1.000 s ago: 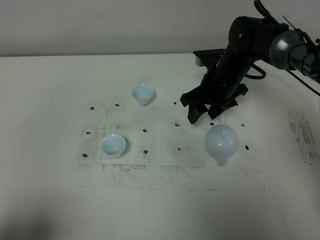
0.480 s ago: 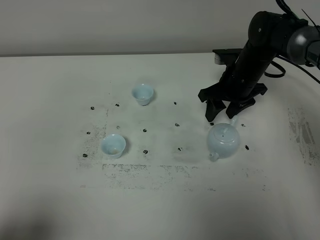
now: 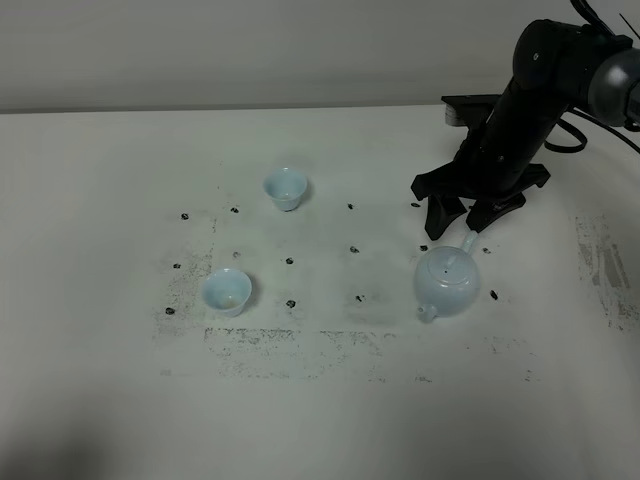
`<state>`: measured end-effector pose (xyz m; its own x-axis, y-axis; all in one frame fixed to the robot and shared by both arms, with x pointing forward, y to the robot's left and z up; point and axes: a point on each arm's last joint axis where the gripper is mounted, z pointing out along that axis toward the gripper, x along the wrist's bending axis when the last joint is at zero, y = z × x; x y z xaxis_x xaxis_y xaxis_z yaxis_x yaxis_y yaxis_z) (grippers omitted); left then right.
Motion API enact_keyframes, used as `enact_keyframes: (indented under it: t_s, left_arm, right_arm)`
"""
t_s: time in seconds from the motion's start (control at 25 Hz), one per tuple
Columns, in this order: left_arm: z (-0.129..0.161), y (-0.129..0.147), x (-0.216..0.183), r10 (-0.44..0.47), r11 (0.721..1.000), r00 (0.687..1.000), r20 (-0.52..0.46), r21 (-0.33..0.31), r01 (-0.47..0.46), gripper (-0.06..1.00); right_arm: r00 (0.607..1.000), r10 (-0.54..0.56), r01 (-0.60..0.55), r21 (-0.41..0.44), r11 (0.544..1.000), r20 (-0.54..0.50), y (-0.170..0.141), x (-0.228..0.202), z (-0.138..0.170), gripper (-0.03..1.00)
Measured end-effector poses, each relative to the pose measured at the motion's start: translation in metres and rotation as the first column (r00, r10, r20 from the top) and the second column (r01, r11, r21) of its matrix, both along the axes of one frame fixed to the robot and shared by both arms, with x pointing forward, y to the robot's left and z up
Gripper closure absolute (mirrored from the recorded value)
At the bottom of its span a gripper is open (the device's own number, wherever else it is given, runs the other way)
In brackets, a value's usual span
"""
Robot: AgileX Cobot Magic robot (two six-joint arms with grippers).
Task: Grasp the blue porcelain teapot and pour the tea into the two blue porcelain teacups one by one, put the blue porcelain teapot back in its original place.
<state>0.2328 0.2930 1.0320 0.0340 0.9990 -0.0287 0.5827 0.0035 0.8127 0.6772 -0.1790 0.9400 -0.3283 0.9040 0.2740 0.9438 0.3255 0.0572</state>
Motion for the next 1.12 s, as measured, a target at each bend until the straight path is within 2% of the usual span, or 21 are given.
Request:
enact_keyframes:
  t_s: [0.36, 0.44, 0.8, 1.12]
  left_arm:
    - [0.0, 0.0, 0.0, 0.0, 1.0, 1.0, 0.0, 0.0, 0.0, 0.26]
    - [0.0, 0.0, 0.0, 0.0, 1.0, 1.0, 0.0, 0.0, 0.0, 0.26]
    - [0.0, 0.0, 0.0, 0.0, 1.0, 1.0, 0.0, 0.0, 0.0, 0.26]
    - [0.0, 0.0, 0.0, 0.0, 1.0, 1.0, 0.0, 0.0, 0.0, 0.26]
  right_arm:
    - [0.98, 0.188, -0.187, -0.025, 0.982, 0.065, -0.004, 0.0, 0.005, 0.43]
    - [0.978, 0.198, -0.197, -0.028, 0.98, 0.068, -0.005, 0.0, 0.005, 0.43]
    - [0.97, 0.23, -0.218, -0.143, 0.965, 0.073, -0.015, 0.002, 0.002, 0.43]
    - [0.979, 0.197, -0.185, -0.167, 0.969, 0.059, -0.026, 0.004, 0.002, 0.43]
